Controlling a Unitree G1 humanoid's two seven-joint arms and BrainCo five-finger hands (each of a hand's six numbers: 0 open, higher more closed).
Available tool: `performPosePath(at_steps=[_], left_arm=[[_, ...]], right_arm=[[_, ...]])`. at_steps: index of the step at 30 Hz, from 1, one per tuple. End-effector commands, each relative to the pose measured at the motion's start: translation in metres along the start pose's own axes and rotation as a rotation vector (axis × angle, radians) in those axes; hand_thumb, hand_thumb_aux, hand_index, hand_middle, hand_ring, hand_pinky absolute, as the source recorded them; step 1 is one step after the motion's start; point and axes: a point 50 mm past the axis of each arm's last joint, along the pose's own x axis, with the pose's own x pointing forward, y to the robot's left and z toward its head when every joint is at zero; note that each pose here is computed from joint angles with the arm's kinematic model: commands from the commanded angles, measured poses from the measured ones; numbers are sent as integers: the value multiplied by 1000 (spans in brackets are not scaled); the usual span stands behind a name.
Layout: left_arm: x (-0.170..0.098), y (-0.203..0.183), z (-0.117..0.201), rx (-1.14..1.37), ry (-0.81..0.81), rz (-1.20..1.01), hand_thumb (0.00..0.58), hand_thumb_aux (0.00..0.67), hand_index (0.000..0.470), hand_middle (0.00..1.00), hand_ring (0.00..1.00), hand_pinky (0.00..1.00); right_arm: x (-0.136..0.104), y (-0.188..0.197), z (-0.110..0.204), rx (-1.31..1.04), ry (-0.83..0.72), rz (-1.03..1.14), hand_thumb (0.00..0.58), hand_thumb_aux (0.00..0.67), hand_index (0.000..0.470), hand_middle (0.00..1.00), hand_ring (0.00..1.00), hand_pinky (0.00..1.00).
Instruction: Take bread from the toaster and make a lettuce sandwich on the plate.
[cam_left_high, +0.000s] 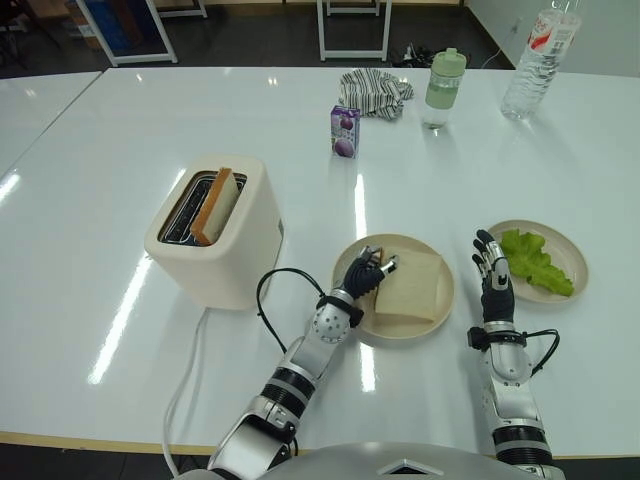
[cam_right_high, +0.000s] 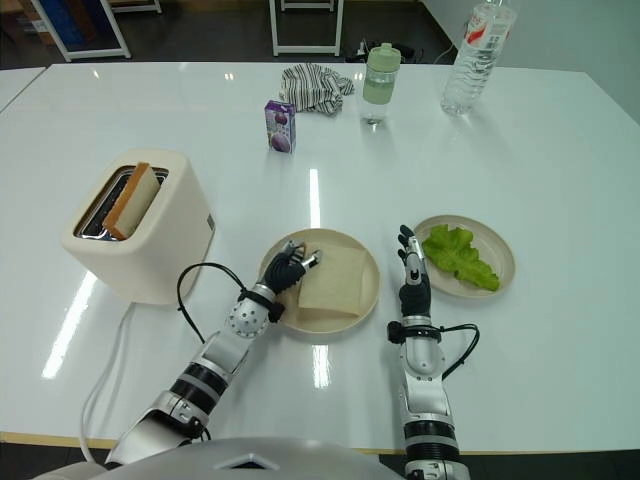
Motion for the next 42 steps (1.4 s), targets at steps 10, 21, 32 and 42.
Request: performPosePath(at_steps=[10, 21, 32, 42], left_arm=[[-25, 51, 24, 554, 23, 199, 0, 0, 0, 0, 0, 0], [-40, 67, 31, -246, -153, 269, 0, 0, 0, 0, 0, 0], [-38, 72, 2, -720, -213, 322, 0, 0, 0, 0, 0, 0], [-38, 59, -5, -682, -151, 287, 0, 0, 0, 0, 0, 0]], right_arm=[[0, 0, 0, -3, 9, -2, 0, 0, 0, 0, 0, 0], [5, -15, 42, -291, -226, -26, 0, 0, 0, 0, 0, 0], [56, -115, 60, -1340, -252, -108, 0, 0, 0, 0, 0, 0], [68, -155, -7, -1700, 58, 126, 0, 0, 0, 0, 0, 0]])
